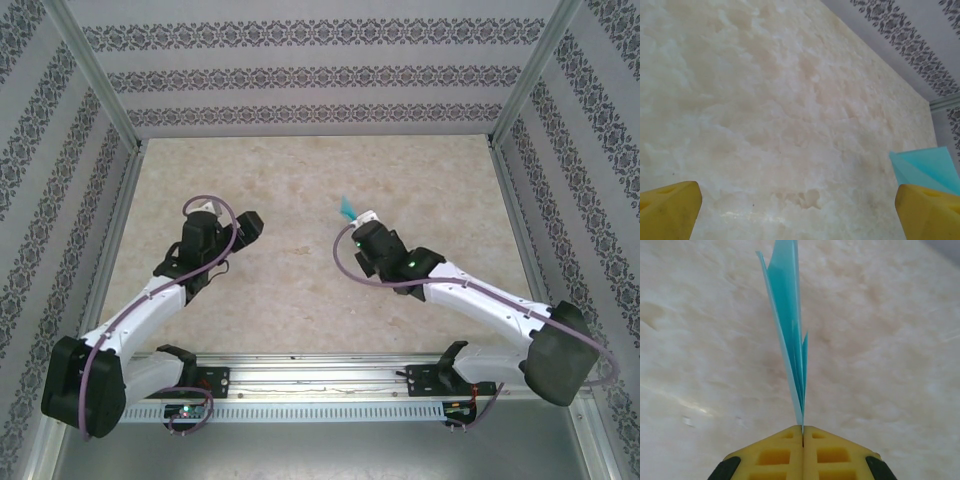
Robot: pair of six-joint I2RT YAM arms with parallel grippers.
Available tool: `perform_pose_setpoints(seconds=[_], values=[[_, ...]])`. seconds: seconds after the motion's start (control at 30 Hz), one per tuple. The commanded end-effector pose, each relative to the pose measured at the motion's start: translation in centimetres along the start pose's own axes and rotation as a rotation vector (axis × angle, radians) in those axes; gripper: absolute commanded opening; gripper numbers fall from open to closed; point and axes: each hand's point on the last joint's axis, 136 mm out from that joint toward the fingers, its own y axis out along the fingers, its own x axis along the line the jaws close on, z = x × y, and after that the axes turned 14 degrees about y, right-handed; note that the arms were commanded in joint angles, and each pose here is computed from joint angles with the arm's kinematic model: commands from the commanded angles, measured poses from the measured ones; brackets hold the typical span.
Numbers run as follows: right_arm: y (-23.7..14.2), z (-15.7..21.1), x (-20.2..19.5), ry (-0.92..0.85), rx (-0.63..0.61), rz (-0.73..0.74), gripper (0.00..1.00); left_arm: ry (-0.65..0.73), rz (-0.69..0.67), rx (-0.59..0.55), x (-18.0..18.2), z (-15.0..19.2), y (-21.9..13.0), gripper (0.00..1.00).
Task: Fold a paper plane with a square sheet of paper (pick it up from the middle)
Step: Turn over the paper at the center of the table.
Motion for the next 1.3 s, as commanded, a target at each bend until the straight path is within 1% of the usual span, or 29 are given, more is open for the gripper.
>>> perform_pose_setpoints(seconds=[0.0, 0.07, 0.13, 0.23, 0.3, 0.37, 0.43, 0.47, 0.53, 0.57, 0.6, 0.63, 0.7, 0.77, 0.83, 0.9, 0.97, 1.0, 1.03, 1.1, 1.17, 1.27], values=[[-0.4, -0.4, -2.6, -0.167, -0.031, 0.237, 0.04, 0.033, 0.028, -0.069, -1.0, -2.9, -1.0, 1.00], [0.0, 0.0, -1.2, -0.219, -0.040, 0.238, 0.04, 0.038, -0.006, -0.083, -0.1, -3.2, -1.7, 1.00], [0.6, 0.9, 0.4, -0.273, -0.018, 0.219, 0.04, 0.031, -0.030, -0.123, 0.8, -3.5, -2.7, 1.00], [1.7, 3.0, 3.7, -0.359, 0.055, 0.150, 0.04, 0.004, -0.017, -0.245, 1.6, -4.1, -4.4, 1.00], [2.2, 4.6, 6.8, -0.421, 0.119, 0.057, 0.06, 0.006, 0.013, -0.302, 1.5, -4.6, -5.2, 1.00], [2.2, 6.8, 10.5, -0.452, 0.229, -0.113, 0.09, 0.038, 0.015, -0.279, 1.1, -4.6, -5.5, 1.00], [1.7, 7.5, 13.4, -0.434, 0.292, -0.216, 0.10, 0.063, 0.019, -0.232, 0.7, -4.4, -5.3, 1.00], [1.3, 7.6, 14.9, -0.412, 0.320, -0.283, 0.12, 0.071, 0.033, -0.215, 0.4, -4.3, -5.0, 1.00], [0.5, 7.4, 17.2, -0.375, 0.358, -0.394, 0.21, 0.074, 0.063, -0.199, -0.1, -4.1, -4.5, 1.00], [0.2, 6.9, 17.8, -0.333, 0.365, -0.420, 0.27, 0.069, 0.076, -0.194, -0.3, -4.1, -4.3, 0.99], [-0.2, 6.4, 18.3, -0.278, 0.381, -0.470, 0.33, 0.065, 0.090, -0.188, -0.5, -4.1, -4.1, 0.96], [-0.7, 5.9, 18.7, -0.218, 0.397, -0.526, 0.34, 0.063, 0.105, -0.181, -0.8, -4.0, -3.9, 0.93], [-1.8, 4.6, 18.9, -0.031, 0.430, -0.680, 0.37, 0.057, 0.142, -0.146, -1.4, -3.7, -3.3, 0.85], [-1.4, 2.6, 17.5, 0.174, 0.409, -0.742, 0.38, 0.055, 0.177, -0.096, -2.0, -3.1, -2.4, 0.76], [-1.2, 1.0, 16.0, 0.329, 0.385, -0.808, 0.37, 0.042, 0.208, -0.039, -2.5, -2.4, -1.5, 0.64], [-0.6, 0.0, 14.8, 0.462, 0.389, -0.878, 0.29, 0.002, 0.248, 0.029, -3.0, -1.4, -0.4, 0.49], [0.6, -0.4, 14.1, 0.565, 0.422, -0.905, 0.17, -0.037, 0.288, 0.112, -3.6, 0.0, 0.8, 0.40], [0.9, -0.5, 14.3, 0.604, 0.447, -0.929, 0.14, -0.061, 0.294, 0.165, -3.7, 0.9, 1.4, 0.32], [1.1, -0.5, 14.7, 0.621, 0.475, -0.949, 0.12, -0.078, 0.298, 0.209, -3.8, 1.8, 1.9, 0.27], [1.9, 0.1, 15.8, 0.636, 0.540, -0.950, 0.07, -0.108, 0.305, 0.298, -4.1, 3.7, 2.8, 0.24], [2.6, 1.0, 17.0, 0.635, 0.594, -0.943, 0.05, -0.127, 0.313, 0.359, -4.3, 5.4, 3.5, 0.21], [3.4, 2.3, 18.7, 0.618, 0.648, -0.920, 0.04, -0.144, 0.315, 0.415, -4.6, 6.9, 4.1, 0.21]])
